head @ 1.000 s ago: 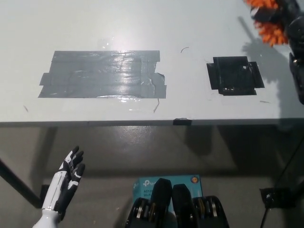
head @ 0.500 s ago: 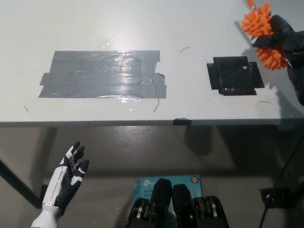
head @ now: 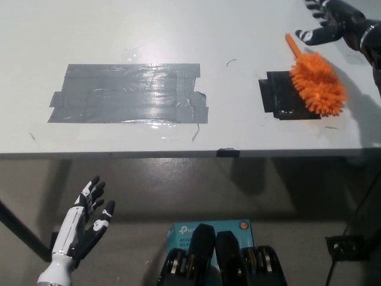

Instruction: A person hands an oraange duster to the robot and the robot grabs it with its right hand and places it on the black marked spot infron tof it on the desk

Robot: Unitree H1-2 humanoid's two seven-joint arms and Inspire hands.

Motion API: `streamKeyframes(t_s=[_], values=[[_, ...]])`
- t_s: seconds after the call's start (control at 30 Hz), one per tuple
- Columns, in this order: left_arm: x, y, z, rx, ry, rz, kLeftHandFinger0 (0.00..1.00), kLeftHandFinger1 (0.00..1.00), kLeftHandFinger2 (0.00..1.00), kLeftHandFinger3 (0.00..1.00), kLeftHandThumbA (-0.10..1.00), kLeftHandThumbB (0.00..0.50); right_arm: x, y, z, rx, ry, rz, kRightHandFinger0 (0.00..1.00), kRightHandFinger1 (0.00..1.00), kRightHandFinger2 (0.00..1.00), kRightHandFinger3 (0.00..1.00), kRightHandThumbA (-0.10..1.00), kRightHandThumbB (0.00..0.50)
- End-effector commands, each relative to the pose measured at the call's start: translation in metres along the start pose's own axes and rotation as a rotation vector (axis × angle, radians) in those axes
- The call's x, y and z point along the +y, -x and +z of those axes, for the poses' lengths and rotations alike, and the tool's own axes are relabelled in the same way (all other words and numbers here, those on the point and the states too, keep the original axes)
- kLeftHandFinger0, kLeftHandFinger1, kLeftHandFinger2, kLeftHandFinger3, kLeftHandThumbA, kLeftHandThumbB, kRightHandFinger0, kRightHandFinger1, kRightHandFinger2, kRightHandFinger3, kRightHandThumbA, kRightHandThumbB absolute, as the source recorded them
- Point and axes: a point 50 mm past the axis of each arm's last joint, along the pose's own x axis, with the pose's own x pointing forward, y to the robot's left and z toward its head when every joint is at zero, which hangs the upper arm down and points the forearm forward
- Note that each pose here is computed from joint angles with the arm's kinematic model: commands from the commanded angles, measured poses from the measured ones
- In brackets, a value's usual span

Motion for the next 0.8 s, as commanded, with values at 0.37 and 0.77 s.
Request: streamKeyframes(t_s=[0.37, 0.77], values=[[0.007, -0.015, 0.015, -0.063, -0.012, -0.011, 0.97, 1.0, 1.0, 1.0, 0.69, 0.151, -0.073, 0.088, 0.079, -0.38, 0.041, -0.174, 1.0, 1.0, 1.0, 1.0, 0.69, 0.359], [-0.004, -0.047, 0.033, -0.123, 0.026, -0.037, 1.0, 1.0, 1.0, 1.0, 0.98, 0.185, -0.033, 0.257, 0.077, -0.771, 0.281, -0.29, 1.0, 1.0, 1.0, 1.0, 0.91, 0.362]])
